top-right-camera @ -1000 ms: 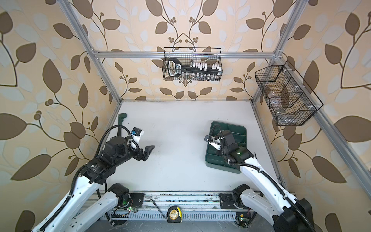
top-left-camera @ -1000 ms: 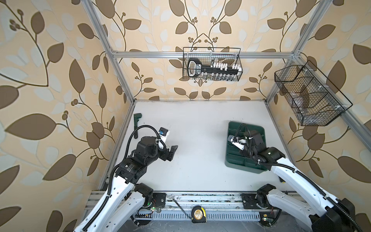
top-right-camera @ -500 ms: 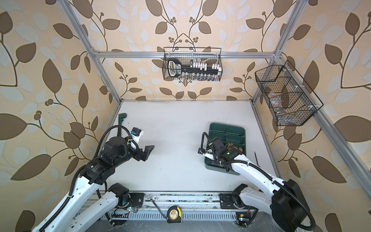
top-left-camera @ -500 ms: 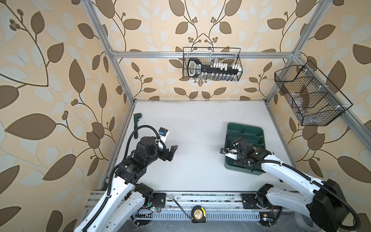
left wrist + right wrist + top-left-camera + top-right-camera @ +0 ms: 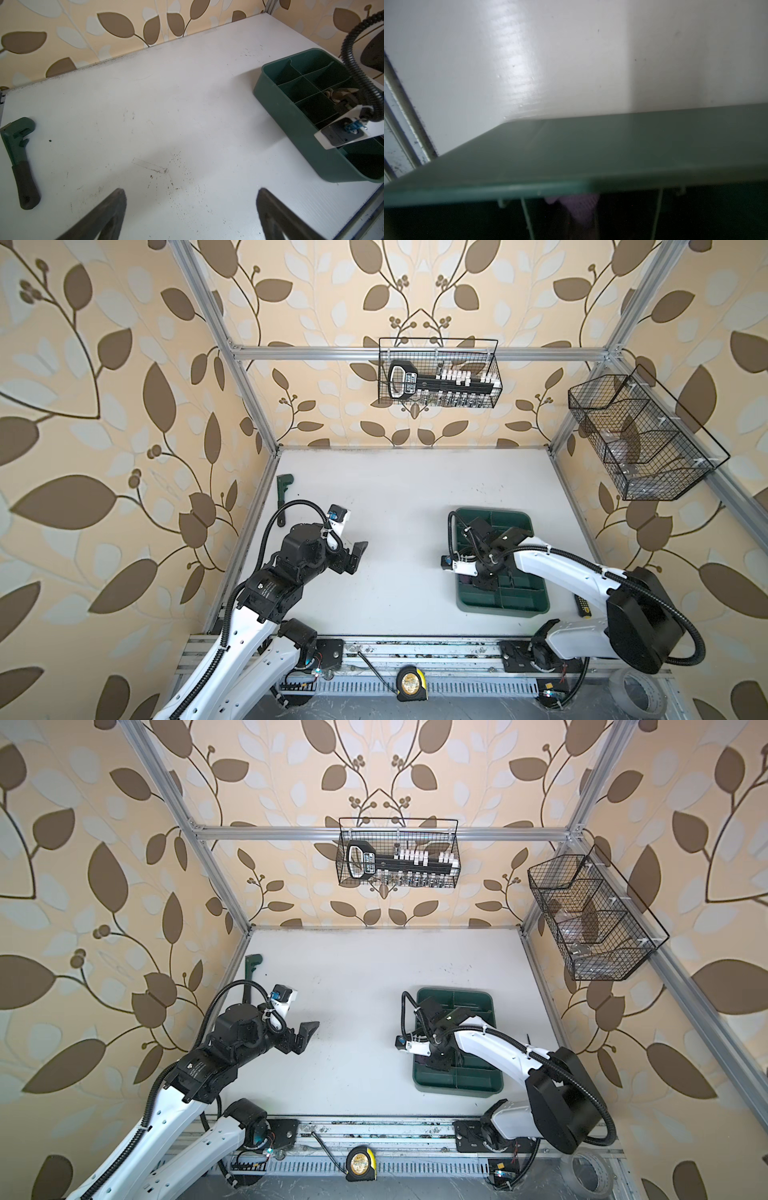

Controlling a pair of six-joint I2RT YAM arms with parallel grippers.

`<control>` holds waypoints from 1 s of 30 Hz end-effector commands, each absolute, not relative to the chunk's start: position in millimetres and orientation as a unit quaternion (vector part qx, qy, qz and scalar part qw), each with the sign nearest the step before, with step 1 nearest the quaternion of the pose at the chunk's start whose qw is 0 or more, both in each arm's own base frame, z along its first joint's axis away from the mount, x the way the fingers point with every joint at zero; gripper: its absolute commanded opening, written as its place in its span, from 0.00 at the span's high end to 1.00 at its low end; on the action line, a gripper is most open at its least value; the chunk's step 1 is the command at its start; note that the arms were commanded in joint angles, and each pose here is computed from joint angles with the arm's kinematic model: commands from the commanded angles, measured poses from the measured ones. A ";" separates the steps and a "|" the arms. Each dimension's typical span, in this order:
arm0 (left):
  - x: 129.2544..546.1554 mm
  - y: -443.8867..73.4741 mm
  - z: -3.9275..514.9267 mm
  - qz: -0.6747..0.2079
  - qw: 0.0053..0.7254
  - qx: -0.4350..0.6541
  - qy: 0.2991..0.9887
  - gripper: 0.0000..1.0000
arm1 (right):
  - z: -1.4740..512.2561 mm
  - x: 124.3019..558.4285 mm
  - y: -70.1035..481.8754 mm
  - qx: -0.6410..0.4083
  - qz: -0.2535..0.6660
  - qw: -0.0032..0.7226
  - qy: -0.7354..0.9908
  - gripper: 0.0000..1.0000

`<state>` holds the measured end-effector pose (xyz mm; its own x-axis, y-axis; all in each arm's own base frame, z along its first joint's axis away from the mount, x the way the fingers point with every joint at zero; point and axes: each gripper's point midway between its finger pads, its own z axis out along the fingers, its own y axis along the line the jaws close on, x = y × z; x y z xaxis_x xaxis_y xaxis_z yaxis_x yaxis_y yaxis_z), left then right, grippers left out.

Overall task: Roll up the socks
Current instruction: 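Lower the rolled sock into a green tray compartment and open the right gripper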

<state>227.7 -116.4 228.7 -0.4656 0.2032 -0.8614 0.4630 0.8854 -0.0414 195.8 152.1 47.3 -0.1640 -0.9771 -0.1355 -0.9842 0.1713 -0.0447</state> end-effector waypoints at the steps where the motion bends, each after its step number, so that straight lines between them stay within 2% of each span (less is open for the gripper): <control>1: 230.5 -115.2 231.8 -0.128 0.490 0.193 0.840 0.01 | 41.4 192.8 185.6 -0.665 0.079 0.066 0.739 1.00; 7: 230.7 -100.1 239.3 -0.100 0.494 0.163 0.848 0.01 | 39.8 230.1 251.4 -0.686 0.082 0.088 0.717 1.00; 14: 215.3 -62.8 274.7 -0.063 0.575 0.094 0.811 0.01 | 42.7 290.0 335.5 -0.689 0.082 0.134 0.707 1.00; 17: 208.8 -55.6 275.7 -0.061 0.584 0.080 0.806 0.01 | 44.1 312.9 363.7 -0.680 0.084 0.158 0.711 1.00; 18: 207.5 -54.1 274.0 -0.059 0.581 0.078 0.808 0.01 | 44.1 318.7 370.1 -0.676 0.083 0.161 0.714 0.97; 22: 205.3 -51.8 267.6 -0.056 0.565 0.071 0.820 0.01 | 45.1 321.0 380.6 -0.682 0.075 0.141 0.714 0.66; 23: 205.7 -52.0 265.9 -0.056 0.562 0.071 0.822 0.01 | 44.2 318.3 380.5 -0.687 0.073 0.137 0.710 0.50; 24: 206.1 -52.4 264.9 -0.057 0.560 0.070 0.823 0.01 | 44.5 316.1 379.7 -0.692 0.070 0.137 0.705 0.46; 28: 209.5 -55.1 264.6 -0.060 0.561 0.071 0.823 0.01 | 50.3 308.1 375.5 -0.704 0.062 0.136 0.695 0.42; 29: 210.5 -55.4 263.7 -0.059 0.559 0.071 0.824 0.01 | 52.5 305.8 374.3 -0.706 0.064 0.134 0.692 0.35; 30: 211.3 -55.7 263.5 -0.058 0.558 0.073 0.824 0.01 | 56.7 304.2 374.0 -0.707 0.065 0.135 0.691 0.01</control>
<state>207.5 -56.1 259.1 -0.3714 0.0712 -0.9257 0.2024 0.9793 -0.0058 329.3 385.7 65.2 0.0089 -0.9391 -0.3436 -0.9864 0.0481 -0.1570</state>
